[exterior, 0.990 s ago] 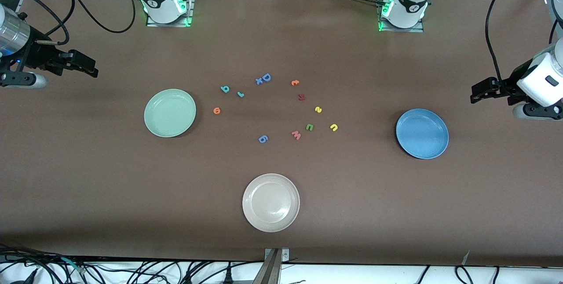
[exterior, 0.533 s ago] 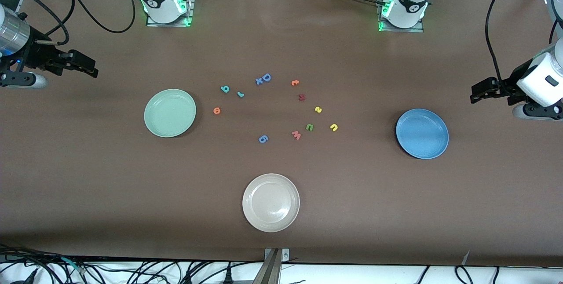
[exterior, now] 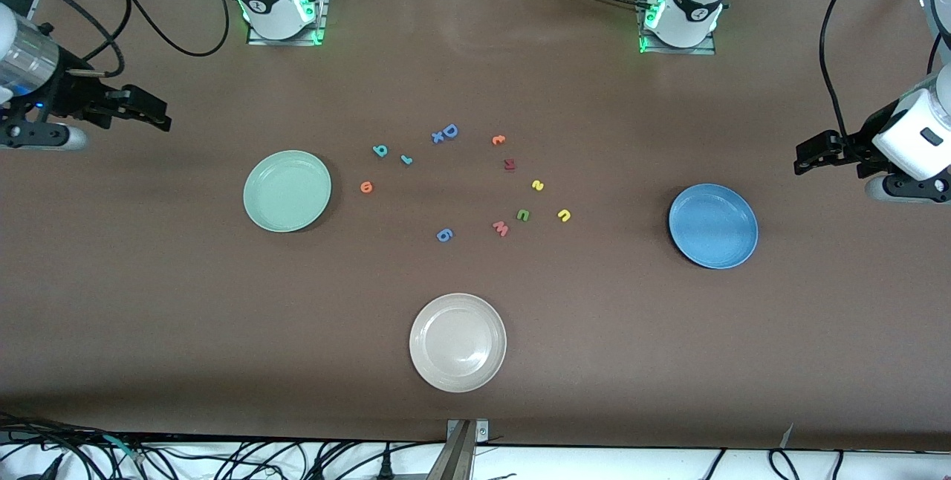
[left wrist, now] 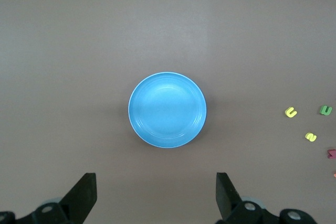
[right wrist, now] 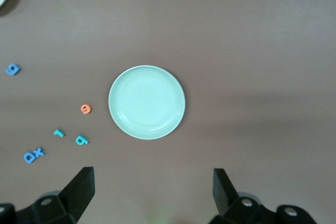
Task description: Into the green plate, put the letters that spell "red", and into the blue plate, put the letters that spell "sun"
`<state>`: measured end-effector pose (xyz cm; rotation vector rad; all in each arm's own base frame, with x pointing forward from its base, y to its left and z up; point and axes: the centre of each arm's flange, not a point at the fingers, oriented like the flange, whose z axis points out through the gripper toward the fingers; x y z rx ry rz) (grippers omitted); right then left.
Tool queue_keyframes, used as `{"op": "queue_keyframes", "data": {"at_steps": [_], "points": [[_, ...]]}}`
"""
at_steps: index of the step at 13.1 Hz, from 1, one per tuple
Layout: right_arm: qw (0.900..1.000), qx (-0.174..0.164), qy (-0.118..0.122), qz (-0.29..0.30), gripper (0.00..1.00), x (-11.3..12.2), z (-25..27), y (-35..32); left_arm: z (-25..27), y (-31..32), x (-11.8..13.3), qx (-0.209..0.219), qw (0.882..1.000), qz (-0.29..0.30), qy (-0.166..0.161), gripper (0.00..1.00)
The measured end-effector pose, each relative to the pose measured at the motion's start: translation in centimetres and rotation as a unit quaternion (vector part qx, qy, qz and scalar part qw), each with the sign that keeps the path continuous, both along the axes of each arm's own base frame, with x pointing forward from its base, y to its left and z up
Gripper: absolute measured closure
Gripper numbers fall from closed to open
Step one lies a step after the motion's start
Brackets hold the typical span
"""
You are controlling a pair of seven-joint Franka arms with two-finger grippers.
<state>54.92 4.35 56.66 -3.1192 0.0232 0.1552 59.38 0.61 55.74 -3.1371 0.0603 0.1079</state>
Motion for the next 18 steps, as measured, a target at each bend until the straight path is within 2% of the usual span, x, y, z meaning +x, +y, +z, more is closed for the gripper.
{"op": "queue_keyframes", "data": {"at_steps": [2, 6, 9, 12, 14, 18], "points": [[1.0, -0.004, 0.009, 0.001, 0.0, 0.2, -2.2, 3.4, 0.0, 0.0, 0.0, 0.0, 1.0, 0.0, 0.0, 0.0], [0.999, -0.016, 0.005, -0.041, 0.0, 0.0, -8.1, 10.6, 0.0, -0.1, 0.0, 0.0, 1.0, -0.001, 0.0, 0.0], [0.995, -0.035, -0.022, -0.092, 0.0, -1.8, -14.7, 15.6, 0.0, -0.2, 0.0, 0.0, 1.0, -0.001, 0.0, 0.0], [0.989, -0.059, -0.014, -0.134, 0.0, -4.2, -21.2, 19.7, -0.2, -0.2, 0.1, 0.0, 1.0, -0.001, 0.001, 0.0], [0.982, -0.056, -0.025, -0.178, 0.0, -4.3, -24.4, 21.0, -1.1, -0.2, 0.3, 0.001, 1.0, -0.001, 0.011, 0.0], [0.97, -0.026, -0.06, -0.235, 0.01, -5.3, -30.9, 22.5, -5.0, -0.5, 1.6, 0.005, 0.999, -0.003, 0.042, 0.0]]}}
